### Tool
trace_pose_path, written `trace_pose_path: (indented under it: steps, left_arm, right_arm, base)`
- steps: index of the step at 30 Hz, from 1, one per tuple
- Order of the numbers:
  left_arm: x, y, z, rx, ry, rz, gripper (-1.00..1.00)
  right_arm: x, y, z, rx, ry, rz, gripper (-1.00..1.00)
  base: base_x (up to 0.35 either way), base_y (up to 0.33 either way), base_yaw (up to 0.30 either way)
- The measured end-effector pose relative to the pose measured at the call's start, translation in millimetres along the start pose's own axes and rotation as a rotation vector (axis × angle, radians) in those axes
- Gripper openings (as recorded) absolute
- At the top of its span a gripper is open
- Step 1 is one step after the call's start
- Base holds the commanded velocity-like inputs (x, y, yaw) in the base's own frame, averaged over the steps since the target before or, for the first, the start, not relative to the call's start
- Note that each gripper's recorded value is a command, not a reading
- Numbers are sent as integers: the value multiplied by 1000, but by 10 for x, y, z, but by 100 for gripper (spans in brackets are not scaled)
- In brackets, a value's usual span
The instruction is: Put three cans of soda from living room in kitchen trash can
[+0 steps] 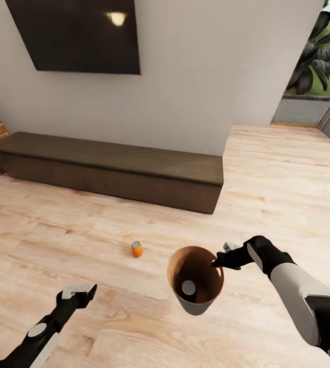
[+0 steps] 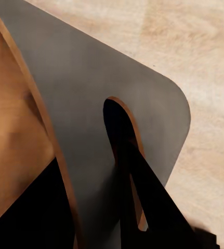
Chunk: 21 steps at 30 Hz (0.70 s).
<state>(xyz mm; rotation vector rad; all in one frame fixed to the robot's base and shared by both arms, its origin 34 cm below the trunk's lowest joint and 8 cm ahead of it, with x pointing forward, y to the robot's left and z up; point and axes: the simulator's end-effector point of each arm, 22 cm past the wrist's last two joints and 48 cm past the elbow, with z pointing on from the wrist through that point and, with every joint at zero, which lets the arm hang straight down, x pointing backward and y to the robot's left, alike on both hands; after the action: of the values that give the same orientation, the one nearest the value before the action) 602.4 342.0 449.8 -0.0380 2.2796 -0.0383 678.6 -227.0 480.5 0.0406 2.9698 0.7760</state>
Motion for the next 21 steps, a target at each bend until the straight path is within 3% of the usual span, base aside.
trace_pose_path:
  steps: [12,21]
  left_arm:
    - [-30,-4,-7,1,-6,0,100]
    - [-30,-8,-8,2,-5,1,100]
  right_arm:
    - [-10,7,-26,4,-3,-7,-100]
    - [-21,12,-41,-3,-8,2,-100]
  base:
    - [286,-164,-234]
    - [320,-19,-90]
